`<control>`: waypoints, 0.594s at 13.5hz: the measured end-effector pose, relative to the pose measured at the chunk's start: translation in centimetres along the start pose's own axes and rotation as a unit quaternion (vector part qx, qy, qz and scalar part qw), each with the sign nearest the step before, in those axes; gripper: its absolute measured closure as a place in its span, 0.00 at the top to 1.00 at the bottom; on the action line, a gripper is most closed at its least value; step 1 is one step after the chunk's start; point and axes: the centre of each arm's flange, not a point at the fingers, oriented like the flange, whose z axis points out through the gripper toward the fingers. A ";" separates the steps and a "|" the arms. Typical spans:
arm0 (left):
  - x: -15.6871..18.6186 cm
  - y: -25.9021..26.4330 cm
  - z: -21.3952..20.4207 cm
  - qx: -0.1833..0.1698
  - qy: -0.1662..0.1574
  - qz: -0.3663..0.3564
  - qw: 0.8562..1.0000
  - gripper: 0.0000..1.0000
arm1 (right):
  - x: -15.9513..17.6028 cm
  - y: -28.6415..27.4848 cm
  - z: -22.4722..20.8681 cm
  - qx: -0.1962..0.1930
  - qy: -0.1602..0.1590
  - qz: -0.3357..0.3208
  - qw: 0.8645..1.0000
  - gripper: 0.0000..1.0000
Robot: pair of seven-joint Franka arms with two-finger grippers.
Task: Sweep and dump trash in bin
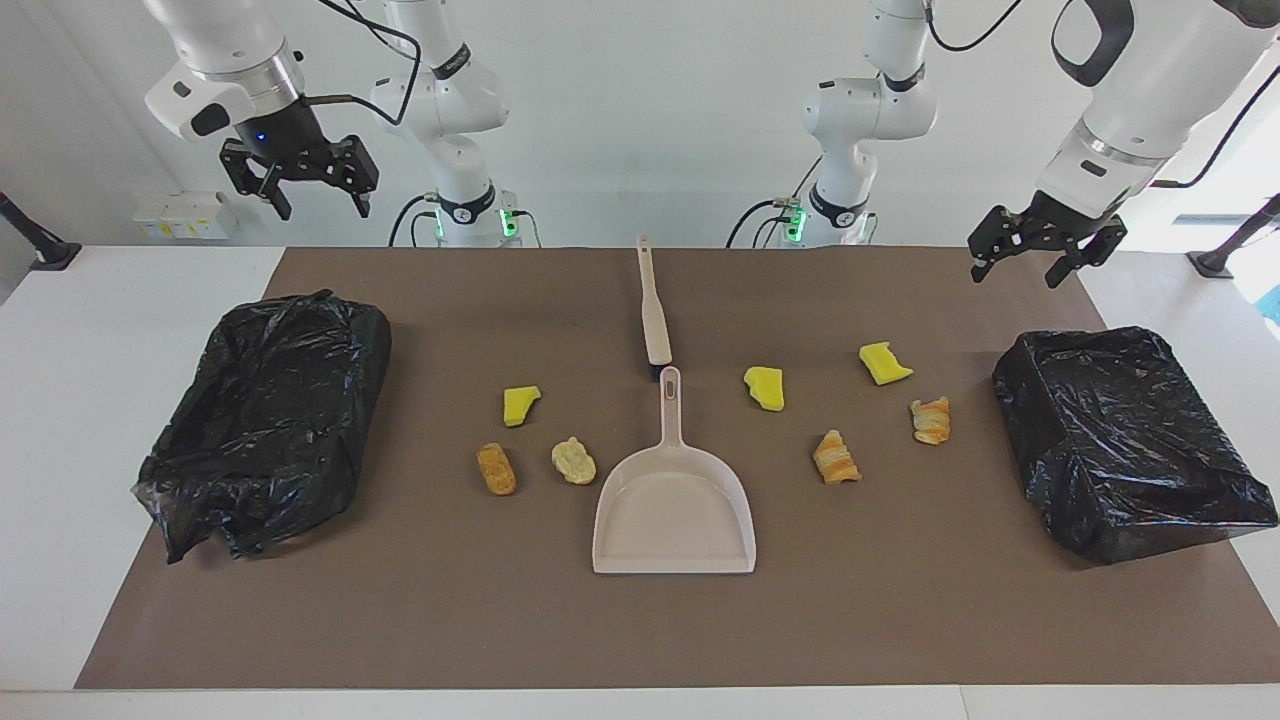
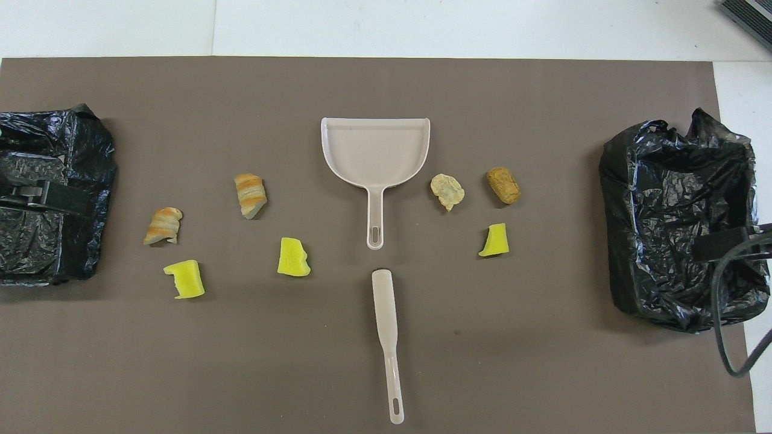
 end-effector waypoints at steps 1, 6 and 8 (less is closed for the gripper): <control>0.2 0.2 0.3 0.000 -0.002 0.002 1.000 1.00 | -0.1 0.0 0.0 0.000 0.000 0.000 1.000 1.00; 1.7 1.8 2.1 -0.001 -0.005 0.016 1.000 1.00 | -0.2 0.0 -0.1 0.000 0.001 0.000 1.000 1.00; 1.9 1.9 2.2 -0.003 -0.003 0.017 1.000 1.00 | -0.2 0.0 0.0 0.000 0.000 0.000 1.000 1.00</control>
